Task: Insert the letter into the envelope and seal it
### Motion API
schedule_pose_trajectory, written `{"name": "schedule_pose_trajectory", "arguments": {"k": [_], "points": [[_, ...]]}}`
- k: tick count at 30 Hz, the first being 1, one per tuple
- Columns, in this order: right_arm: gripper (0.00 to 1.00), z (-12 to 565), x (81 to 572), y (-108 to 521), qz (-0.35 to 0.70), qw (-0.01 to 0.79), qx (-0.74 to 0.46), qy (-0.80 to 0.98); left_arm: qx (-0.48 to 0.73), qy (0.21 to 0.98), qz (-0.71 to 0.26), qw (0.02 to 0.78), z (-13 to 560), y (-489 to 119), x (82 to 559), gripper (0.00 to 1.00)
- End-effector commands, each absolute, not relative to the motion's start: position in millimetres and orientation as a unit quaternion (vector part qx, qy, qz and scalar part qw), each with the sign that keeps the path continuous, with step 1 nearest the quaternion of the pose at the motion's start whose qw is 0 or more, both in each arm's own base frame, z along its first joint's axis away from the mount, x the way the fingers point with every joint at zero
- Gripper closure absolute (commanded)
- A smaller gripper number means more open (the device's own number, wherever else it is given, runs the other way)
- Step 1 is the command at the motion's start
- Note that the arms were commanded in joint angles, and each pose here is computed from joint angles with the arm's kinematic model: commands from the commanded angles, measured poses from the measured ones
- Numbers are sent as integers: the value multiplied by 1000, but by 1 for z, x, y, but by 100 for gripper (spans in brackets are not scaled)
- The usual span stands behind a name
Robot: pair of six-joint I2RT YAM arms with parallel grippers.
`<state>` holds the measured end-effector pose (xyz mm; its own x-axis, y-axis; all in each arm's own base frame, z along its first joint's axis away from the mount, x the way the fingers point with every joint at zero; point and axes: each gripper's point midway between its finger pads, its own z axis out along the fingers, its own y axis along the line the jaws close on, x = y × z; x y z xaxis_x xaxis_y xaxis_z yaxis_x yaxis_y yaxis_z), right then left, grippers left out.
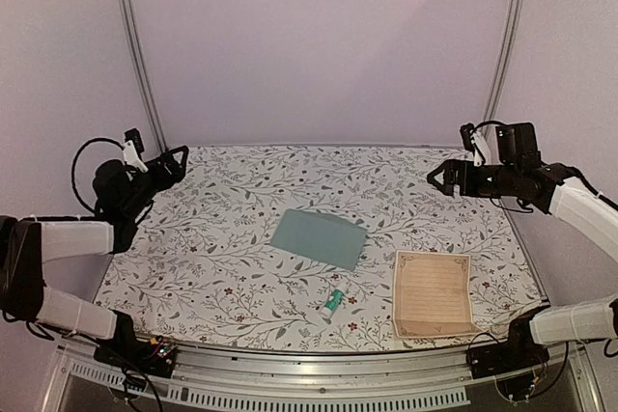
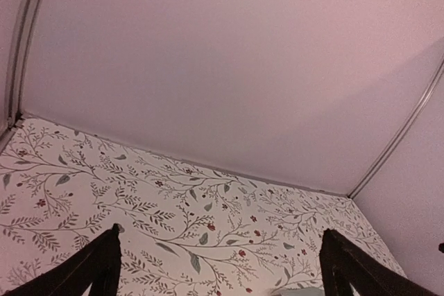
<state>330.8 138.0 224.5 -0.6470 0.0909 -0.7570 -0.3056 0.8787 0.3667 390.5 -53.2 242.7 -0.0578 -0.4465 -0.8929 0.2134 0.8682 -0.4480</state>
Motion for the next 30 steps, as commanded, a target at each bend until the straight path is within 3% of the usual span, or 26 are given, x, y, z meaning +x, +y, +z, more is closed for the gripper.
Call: {"name": "schedule_pose_trajectory", "arguments": {"k": [1,9,13,30], "points": [[1,194,320,141,172,348,-92,917,-10,712,-370,597,232,-118,394,1],[1,141,294,183,120,224,-199,946,124,736,-369,554,214,-218,375,4],[1,120,287,194,103,184,-238,948,153,732,-389,538,212,-239,363,6],[1,100,266,182,9,165,-425,890,195,731,-383,530,208,-260,340,6]]}}
